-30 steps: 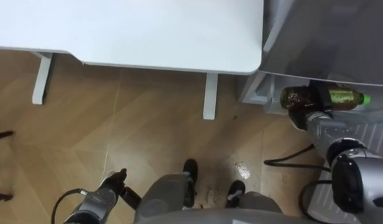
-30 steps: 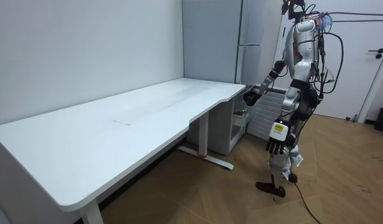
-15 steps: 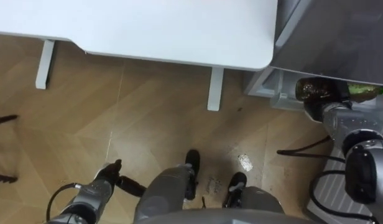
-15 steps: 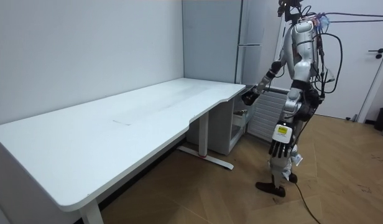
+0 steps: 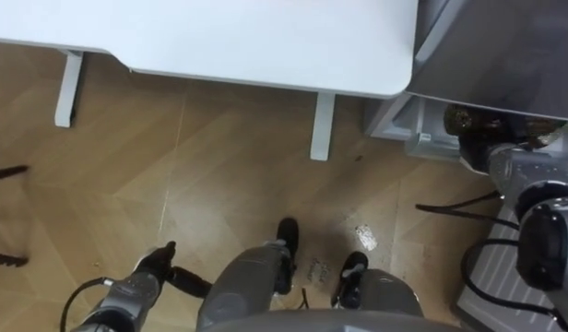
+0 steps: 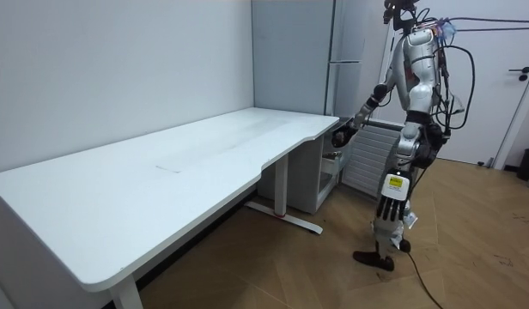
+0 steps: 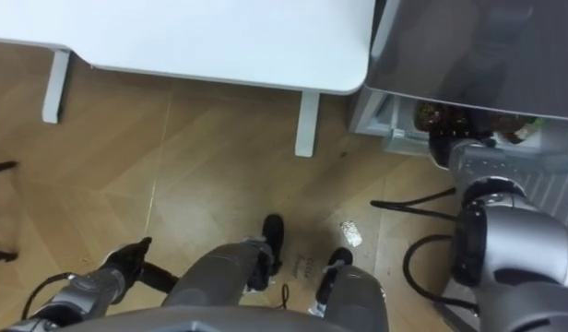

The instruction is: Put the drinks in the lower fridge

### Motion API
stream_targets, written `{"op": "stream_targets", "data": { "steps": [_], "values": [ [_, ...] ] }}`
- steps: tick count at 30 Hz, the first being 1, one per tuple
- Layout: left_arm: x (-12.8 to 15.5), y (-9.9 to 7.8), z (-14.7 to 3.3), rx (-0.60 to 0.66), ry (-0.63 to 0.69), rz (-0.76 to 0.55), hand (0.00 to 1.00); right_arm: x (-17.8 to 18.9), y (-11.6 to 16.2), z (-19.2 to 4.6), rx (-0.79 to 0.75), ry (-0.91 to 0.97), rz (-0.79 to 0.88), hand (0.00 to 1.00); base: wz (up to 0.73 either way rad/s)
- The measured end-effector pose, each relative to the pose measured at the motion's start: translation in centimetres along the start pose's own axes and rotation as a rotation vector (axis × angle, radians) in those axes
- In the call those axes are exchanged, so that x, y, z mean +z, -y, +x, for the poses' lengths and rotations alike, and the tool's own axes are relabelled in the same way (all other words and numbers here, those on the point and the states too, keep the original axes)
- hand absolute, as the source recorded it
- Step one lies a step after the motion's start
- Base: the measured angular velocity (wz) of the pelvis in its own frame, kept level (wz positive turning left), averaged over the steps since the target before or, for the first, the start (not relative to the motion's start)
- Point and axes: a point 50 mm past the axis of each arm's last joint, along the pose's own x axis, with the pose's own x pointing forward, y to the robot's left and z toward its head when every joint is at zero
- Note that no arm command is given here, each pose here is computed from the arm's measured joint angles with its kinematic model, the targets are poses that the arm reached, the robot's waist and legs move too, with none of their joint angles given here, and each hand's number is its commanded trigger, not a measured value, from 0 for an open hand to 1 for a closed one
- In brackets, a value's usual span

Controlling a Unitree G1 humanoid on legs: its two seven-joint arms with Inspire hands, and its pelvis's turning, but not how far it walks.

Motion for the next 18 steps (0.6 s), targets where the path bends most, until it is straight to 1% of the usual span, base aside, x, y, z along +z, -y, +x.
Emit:
{"op": "stream_targets", "data": {
  "steps": [6,18],
  "values": [
    [-0.8,0.1,-0.1,0.016,-0.020,0.004,0.00,0.0,0.4,0.0,-0.016,0.000,0.009,0.00,0.05],
    [-1.0,0.1,-0.1,0.040,-0.039,0.033,0.00,0.2,0.5,0.0,-0.038,-0.003,0.046,0.00,0.00]
  ]
}}
